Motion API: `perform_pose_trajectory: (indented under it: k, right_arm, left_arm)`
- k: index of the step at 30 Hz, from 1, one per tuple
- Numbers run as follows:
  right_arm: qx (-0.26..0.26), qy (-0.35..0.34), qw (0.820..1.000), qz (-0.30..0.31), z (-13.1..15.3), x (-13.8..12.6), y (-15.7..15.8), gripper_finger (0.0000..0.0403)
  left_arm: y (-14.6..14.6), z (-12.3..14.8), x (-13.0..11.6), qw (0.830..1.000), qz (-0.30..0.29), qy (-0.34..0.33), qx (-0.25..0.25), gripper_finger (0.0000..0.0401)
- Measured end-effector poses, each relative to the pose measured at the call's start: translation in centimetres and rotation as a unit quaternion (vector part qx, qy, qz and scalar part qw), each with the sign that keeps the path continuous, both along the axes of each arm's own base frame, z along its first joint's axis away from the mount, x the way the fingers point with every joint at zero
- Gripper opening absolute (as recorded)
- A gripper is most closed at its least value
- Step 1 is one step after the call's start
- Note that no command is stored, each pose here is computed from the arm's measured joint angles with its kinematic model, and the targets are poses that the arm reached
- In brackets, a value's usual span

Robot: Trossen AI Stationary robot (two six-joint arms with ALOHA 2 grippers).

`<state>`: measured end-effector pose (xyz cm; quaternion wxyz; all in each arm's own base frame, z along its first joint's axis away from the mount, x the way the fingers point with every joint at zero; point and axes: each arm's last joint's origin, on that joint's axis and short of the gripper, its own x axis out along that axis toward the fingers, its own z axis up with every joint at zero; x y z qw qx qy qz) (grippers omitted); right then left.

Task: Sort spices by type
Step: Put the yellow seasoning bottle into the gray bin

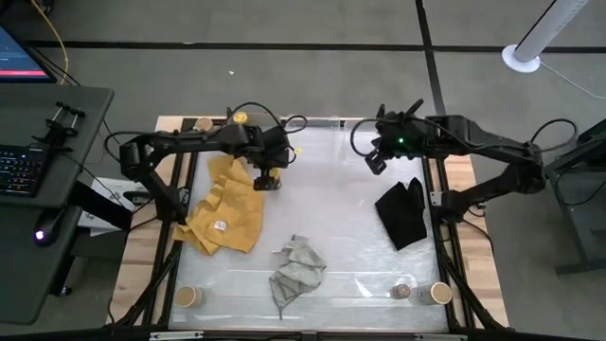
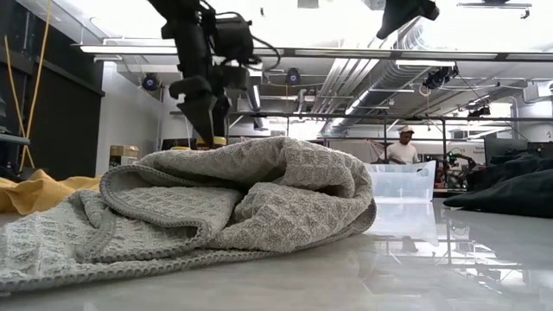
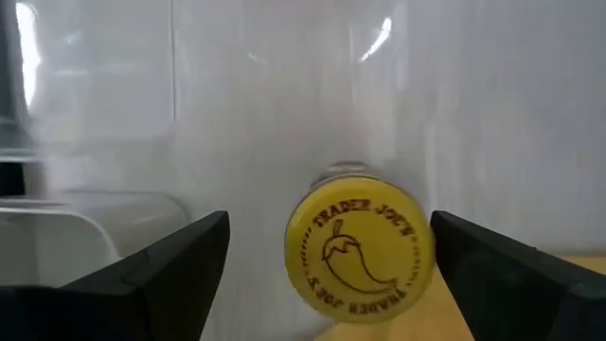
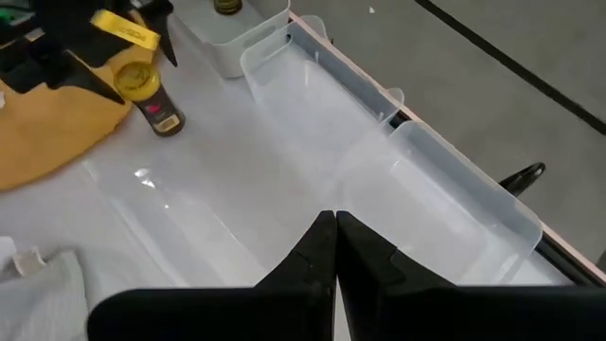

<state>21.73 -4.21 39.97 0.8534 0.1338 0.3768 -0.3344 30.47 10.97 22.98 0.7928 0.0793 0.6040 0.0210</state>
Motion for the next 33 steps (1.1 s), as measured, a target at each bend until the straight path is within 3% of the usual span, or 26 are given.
perform_pose_trajectory:
  k: [6, 11, 14, 18, 19, 22, 26, 30, 33]
  right_arm:
    - [-0.001, 0.007, 1.0, 0.0, -0.1, 0.0, 0.6, 0.0]
    - [0.003, 0.009, 1.0, -0.006, -0.2, -0.1, 0.8, 0.0]
    - [0.002, 0.014, 1.0, -0.008, -0.2, -0.2, 0.8, 0.0]
    - [-0.006, 0.015, 1.0, -0.014, -0.2, -0.2, 0.7, 0.0]
    - [-0.007, 0.015, 1.0, -0.015, -0.2, -0.2, 0.7, 0.0]
    - [-0.008, 0.015, 1.0, -0.015, -0.2, -0.2, 0.7, 0.0]
    - [-0.008, 0.015, 1.0, -0.015, -0.2, -0.2, 0.7, 0.0]
    - [-0.008, 0.014, 1.0, -0.015, -0.2, -0.2, 0.7, 0.0]
    - [-0.008, 0.01, 1.0, -0.015, -0.2, -0.2, 0.7, 0.0]
  left_arm:
    - [-0.3, -1.4, 0.7, 1.0, -0.01, 0.015, -0.018, 0.0351]
    - [0.0, -2.0, 0.9, 1.0, 0.014, 0.027, 0.0, 0.0341]
    - [0.0, -2.0, 0.8, 0.999, 0.031, 0.033, -0.005, 0.0306]
    - [-0.2, -1.6, 0.2, 0.998, 0.048, 0.041, -0.02, 0.0214]
    - [-0.3, -1.1, 0.2, 0.998, 0.049, 0.039, -0.03, 0.0189]
    - [-0.1, 1.5, 0.0, 0.998, 0.052, 0.005, -0.031, 0.0185]
    - [1.7, 7.5, -1.2, 0.992, 0.08, -0.094, 0.023, 0.0185]
    - [4.8, 11.8, -3.9, 0.972, 0.15, -0.14, 0.113, 0.0185]
    - [8.0, 12.1, -6.2, 0.958, 0.229, -0.126, 0.122, 0.0185]
